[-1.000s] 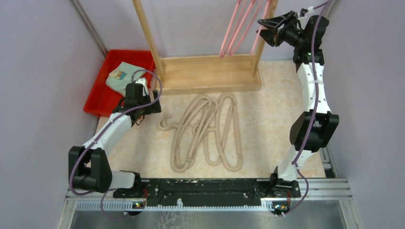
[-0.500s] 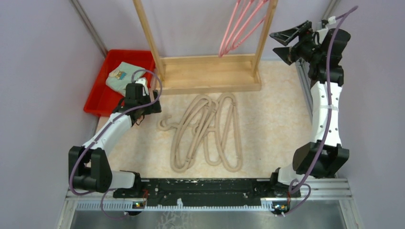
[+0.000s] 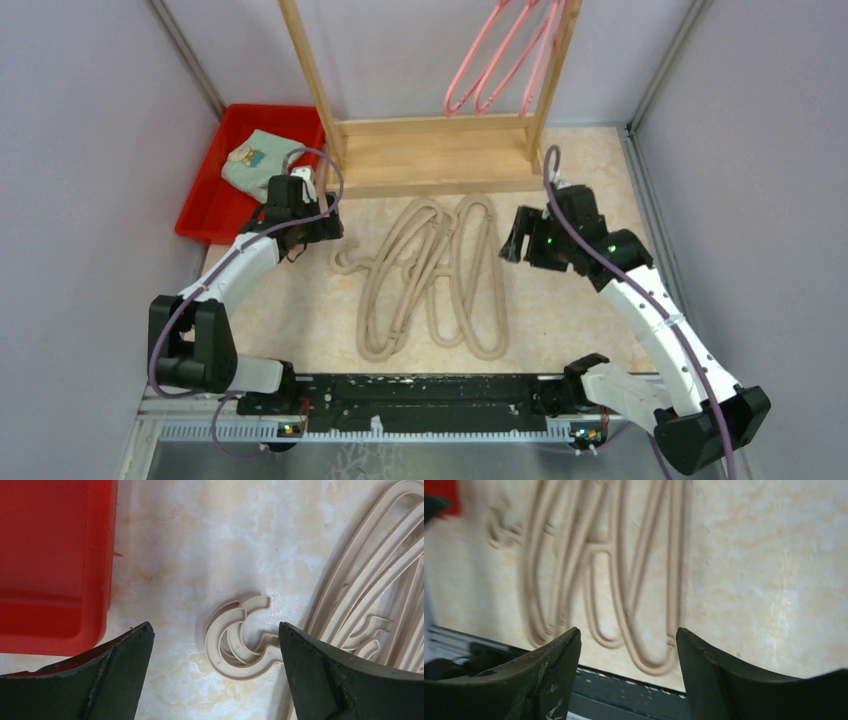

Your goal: Organize the hangers

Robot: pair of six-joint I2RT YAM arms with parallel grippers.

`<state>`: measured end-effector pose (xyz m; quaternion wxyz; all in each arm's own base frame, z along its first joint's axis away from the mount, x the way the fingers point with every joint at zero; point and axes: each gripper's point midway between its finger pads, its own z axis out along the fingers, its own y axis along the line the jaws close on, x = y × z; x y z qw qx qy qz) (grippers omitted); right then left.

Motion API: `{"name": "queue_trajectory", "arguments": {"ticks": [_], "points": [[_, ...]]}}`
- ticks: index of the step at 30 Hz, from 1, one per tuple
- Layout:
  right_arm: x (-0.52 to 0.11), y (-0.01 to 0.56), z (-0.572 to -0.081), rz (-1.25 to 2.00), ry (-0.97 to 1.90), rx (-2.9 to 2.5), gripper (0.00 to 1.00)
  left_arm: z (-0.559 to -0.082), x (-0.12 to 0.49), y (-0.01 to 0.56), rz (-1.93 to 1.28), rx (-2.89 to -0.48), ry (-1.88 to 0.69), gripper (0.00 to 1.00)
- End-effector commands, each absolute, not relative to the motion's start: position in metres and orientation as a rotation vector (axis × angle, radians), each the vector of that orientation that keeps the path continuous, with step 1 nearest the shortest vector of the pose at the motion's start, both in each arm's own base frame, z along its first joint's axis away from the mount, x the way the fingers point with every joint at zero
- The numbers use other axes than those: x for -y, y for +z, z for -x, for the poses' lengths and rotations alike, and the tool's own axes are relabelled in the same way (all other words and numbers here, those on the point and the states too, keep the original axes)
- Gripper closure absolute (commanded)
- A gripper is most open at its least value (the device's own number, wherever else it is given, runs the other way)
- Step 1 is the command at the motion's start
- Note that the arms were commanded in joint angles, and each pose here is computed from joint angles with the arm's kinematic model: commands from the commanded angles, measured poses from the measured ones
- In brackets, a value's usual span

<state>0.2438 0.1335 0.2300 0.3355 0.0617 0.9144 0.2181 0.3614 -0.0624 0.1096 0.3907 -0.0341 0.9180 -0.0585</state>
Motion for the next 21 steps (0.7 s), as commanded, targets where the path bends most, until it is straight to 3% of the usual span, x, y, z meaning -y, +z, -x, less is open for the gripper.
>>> {"name": "queue_trajectory", "arguments": {"ticks": [1, 15, 21], "points": [[-0.119, 0.195, -0.214, -0.052, 0.327, -2.423, 0.31, -0.373, 0.076, 0.124, 0.089, -2.299, -0.227, 0.00], [-0.200, 0.108, -0.184, 0.336, 0.199, -2.474, 0.36, -0.353, 0.080, 0.127, 0.105, -2.320, -0.275, 0.00], [-0.224, 0.078, -0.193, 0.343, 0.148, -2.481, 0.42, -0.347, 0.080, 0.132, 0.119, -2.305, -0.287, 0.00]]}}
